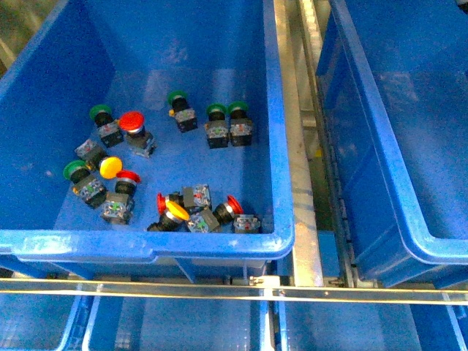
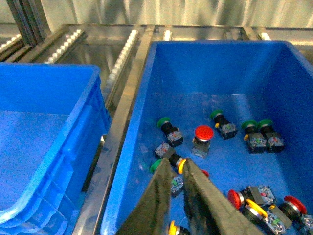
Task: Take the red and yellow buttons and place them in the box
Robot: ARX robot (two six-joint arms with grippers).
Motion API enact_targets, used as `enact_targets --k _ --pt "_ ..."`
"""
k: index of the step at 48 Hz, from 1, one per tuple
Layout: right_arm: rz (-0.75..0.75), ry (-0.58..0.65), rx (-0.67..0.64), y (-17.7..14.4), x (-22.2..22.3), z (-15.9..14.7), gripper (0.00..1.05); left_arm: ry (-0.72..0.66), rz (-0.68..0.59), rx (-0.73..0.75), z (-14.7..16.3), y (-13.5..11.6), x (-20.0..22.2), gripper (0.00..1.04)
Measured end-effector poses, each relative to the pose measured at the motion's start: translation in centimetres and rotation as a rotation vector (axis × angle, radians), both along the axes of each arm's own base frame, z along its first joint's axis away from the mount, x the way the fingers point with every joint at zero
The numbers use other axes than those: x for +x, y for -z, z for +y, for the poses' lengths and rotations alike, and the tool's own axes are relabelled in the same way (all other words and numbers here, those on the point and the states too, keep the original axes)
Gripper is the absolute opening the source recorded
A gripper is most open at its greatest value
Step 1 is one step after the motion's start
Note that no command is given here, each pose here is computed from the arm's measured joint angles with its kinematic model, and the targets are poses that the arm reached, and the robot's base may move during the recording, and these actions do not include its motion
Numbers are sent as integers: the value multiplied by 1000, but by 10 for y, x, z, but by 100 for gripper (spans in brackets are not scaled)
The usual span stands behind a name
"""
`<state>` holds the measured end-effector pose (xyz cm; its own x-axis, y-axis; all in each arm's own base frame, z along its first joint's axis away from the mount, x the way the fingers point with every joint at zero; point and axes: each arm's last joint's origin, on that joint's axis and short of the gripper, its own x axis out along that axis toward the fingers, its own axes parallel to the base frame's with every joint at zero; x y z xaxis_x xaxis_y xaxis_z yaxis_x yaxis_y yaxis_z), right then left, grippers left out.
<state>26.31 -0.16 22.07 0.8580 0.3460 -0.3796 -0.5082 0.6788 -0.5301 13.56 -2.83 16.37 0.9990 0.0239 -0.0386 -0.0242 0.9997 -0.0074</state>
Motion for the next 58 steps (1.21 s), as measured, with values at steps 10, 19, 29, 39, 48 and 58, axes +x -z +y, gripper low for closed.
enact_targets --k 10,19,29,39,48,58 --pt "18 -40 89 7 -7 -31 26 33 -48 -7 -3 -8 -38 2" --pt "25 -58 148 7 -25 -54 26 37 -52 -6 10 -7 -39 2" --pt "-3 -42 150 5 -41 -52 26 39 -49 -4 17 -6 -38 2" --pt "7 -63 156 11 -55 -28 26 28 -42 0 28 -5 -38 2" --pt "16 -71 153 15 -64 -12 26 27 -42 0 28 -5 -38 2" --pt "14 -63 151 11 -69 -5 26 26 -42 0 28 -5 -38 2"
